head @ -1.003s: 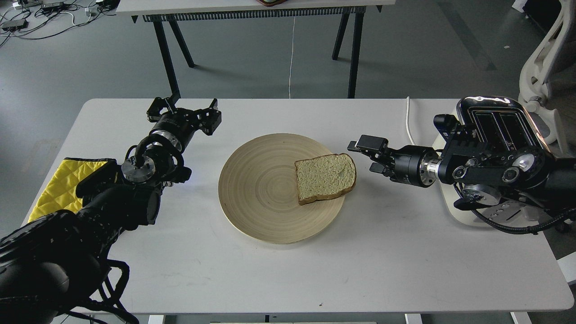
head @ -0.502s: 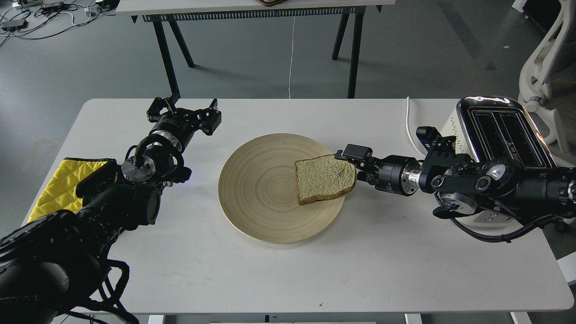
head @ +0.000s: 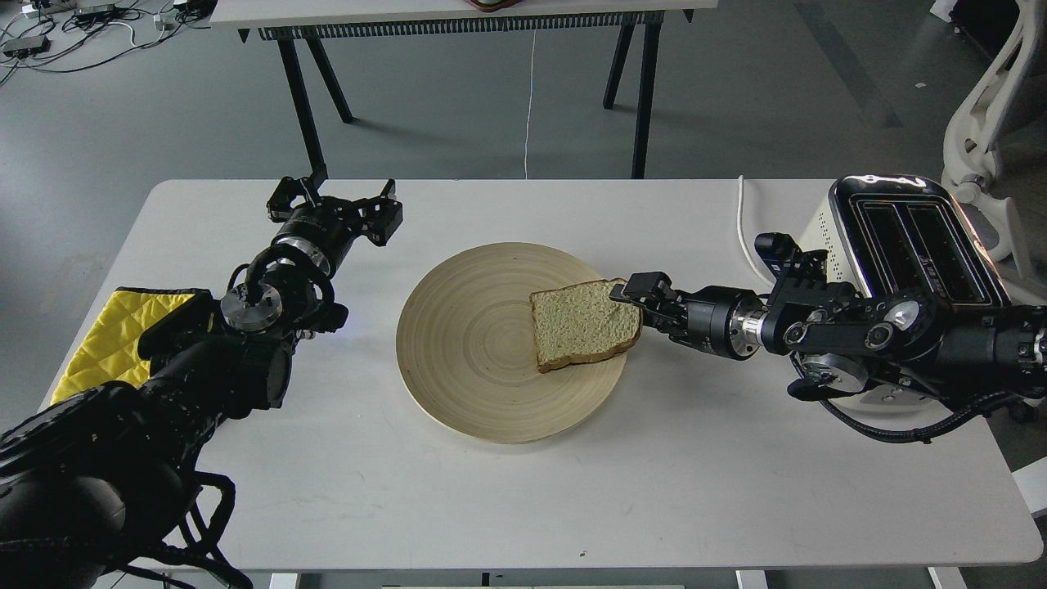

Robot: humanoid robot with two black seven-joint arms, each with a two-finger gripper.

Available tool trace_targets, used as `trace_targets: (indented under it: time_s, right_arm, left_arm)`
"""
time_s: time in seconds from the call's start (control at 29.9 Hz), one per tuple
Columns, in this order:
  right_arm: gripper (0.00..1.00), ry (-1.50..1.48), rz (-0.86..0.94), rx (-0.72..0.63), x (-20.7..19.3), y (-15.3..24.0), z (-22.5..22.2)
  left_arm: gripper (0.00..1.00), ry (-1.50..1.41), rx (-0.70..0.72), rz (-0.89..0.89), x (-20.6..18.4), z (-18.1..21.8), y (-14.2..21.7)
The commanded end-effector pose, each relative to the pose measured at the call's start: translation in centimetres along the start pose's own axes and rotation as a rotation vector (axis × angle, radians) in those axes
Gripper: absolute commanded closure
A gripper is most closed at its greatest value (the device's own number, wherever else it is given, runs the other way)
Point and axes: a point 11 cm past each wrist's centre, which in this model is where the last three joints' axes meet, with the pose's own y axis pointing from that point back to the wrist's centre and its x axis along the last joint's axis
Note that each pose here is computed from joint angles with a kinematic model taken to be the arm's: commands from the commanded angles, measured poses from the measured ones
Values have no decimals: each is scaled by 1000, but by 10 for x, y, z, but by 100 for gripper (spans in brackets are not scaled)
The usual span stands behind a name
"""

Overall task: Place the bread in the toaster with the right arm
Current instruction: 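Close the right gripper on the edge of the bread slice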

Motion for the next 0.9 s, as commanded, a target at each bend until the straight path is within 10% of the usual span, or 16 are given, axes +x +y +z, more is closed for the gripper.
trace_targets:
  time_s: [0.0, 0.87]
  right_arm:
    - [43, -2, -4, 1, -1, 0, 0]
    - [94, -23, -17, 27, -5, 0, -8]
  left_arm:
    - [0, 0, -1, 0, 0, 0, 0]
    - [0, 0, 0, 0, 0, 0, 0]
